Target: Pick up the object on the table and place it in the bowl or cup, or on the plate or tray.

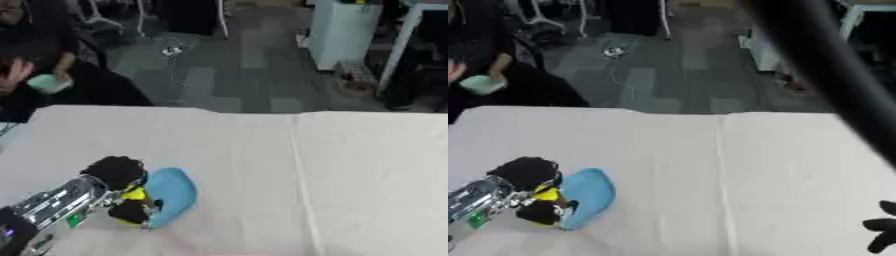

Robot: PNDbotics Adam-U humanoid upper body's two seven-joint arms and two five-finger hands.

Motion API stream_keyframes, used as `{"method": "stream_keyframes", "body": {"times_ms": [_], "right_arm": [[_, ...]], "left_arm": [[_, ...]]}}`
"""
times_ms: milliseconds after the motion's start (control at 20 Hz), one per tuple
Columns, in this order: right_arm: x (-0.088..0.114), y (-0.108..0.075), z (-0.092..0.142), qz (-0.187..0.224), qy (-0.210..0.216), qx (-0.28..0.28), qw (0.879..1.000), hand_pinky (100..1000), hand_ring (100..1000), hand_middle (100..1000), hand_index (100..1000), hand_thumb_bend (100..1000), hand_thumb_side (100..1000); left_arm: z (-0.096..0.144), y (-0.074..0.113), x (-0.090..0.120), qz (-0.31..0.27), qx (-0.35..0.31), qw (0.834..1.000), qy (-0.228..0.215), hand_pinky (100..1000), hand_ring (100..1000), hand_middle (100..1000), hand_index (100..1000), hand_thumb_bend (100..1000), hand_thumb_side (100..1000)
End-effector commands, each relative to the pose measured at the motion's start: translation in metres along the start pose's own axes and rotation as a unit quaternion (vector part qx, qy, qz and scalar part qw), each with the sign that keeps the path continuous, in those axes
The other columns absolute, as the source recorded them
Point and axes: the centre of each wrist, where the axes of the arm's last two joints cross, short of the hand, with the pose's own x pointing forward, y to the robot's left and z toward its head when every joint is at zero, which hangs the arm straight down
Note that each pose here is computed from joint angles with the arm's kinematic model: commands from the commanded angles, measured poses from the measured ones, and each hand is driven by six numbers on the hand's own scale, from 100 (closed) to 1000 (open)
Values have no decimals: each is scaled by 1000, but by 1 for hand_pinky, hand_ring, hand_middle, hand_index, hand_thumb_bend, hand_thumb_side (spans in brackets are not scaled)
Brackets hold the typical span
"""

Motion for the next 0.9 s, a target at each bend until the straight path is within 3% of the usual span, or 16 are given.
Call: {"method": "stream_keyframes", "body": {"times_ms": [50, 200, 400, 600, 800, 850, 900], "right_arm": [[3, -1, -4, 1, -10, -1, 1000, 367, 606, 766, 763, 100, 944], [2, -1, -7, -1, -15, -2, 1000, 367, 606, 767, 765, 100, 943], [2, -2, -10, -5, -19, -3, 1000, 367, 606, 767, 766, 100, 942], [1, -5, -12, -8, -22, -4, 1000, 367, 606, 767, 767, 100, 941], [0, -7, -12, -10, -23, -4, 1000, 368, 606, 767, 763, 100, 941], [0, -7, -12, -10, -23, -3, 1000, 368, 606, 767, 763, 100, 941], [0, -7, -12, -10, -23, -3, 1000, 368, 606, 766, 762, 100, 941]], "left_arm": [[-8, 7, -17, -17, 74, 997, 18, 100, 100, 100, 301, 100, 812], [-19, 3, -22, -10, 134, 991, 21, 100, 100, 100, 303, 100, 817], [-30, -10, -21, 17, 158, 987, 9, 100, 100, 100, 310, 100, 820], [-34, -22, -12, 41, 143, 989, -21, 100, 100, 100, 313, 100, 816], [-33, -31, -5, 82, 77, 993, -32, 100, 100, 100, 354, 100, 822], [-32, -34, -4, 85, 61, 994, -33, 100, 100, 161, 416, 115, 897], [-31, -36, -2, 83, 46, 995, -34, 217, 357, 410, 570, 249, 925]]}}
